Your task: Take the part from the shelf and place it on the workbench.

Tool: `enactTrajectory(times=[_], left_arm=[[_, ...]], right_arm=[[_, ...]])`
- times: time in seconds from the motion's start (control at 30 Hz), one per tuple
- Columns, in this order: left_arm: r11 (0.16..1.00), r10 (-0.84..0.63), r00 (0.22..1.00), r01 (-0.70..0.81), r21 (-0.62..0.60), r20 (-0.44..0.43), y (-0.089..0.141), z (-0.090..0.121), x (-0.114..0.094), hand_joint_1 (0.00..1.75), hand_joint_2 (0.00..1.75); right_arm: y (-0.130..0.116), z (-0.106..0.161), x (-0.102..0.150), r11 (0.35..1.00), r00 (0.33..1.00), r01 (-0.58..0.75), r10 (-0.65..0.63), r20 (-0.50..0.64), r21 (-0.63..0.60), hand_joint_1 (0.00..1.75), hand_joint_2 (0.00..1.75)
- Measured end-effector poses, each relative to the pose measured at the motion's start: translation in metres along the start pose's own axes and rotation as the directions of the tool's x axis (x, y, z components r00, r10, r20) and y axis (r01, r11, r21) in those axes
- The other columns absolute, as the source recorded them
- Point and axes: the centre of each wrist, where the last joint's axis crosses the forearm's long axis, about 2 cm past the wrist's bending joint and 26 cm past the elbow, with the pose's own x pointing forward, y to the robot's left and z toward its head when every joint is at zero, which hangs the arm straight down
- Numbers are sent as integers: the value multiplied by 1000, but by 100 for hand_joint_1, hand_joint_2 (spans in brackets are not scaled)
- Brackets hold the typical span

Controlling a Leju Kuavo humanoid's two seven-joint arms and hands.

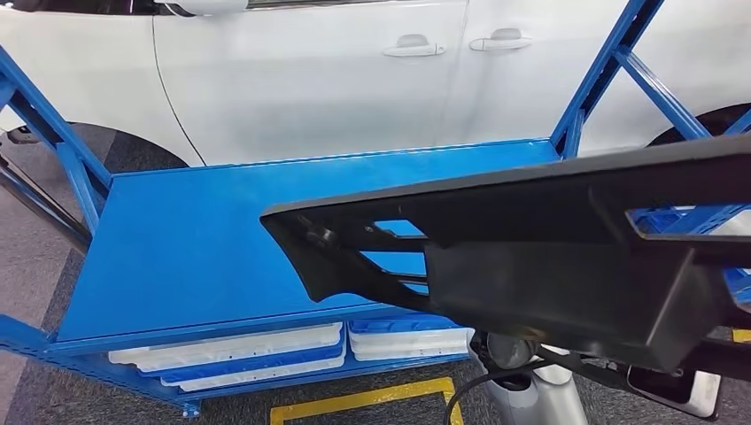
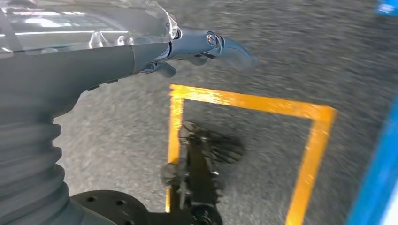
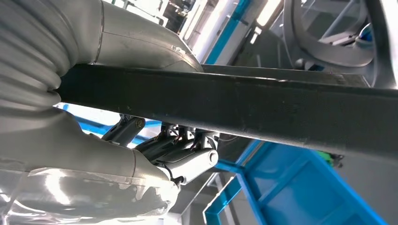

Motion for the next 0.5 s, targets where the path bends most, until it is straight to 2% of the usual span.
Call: enactTrajectory(times=[0.2, 0.5], left_arm=[[1000, 6, 997, -5, 27, -71, 3, 1, -5, 0, 175], [999, 23, 997, -20, 34, -73, 6, 1, -6, 0, 175]], right_arm=[[9, 5, 1, 1000, 1000, 9, -9, -18, -5, 175, 175], [20, 14, -17, 999, 995, 42, -43, -94, -18, 175, 175]])
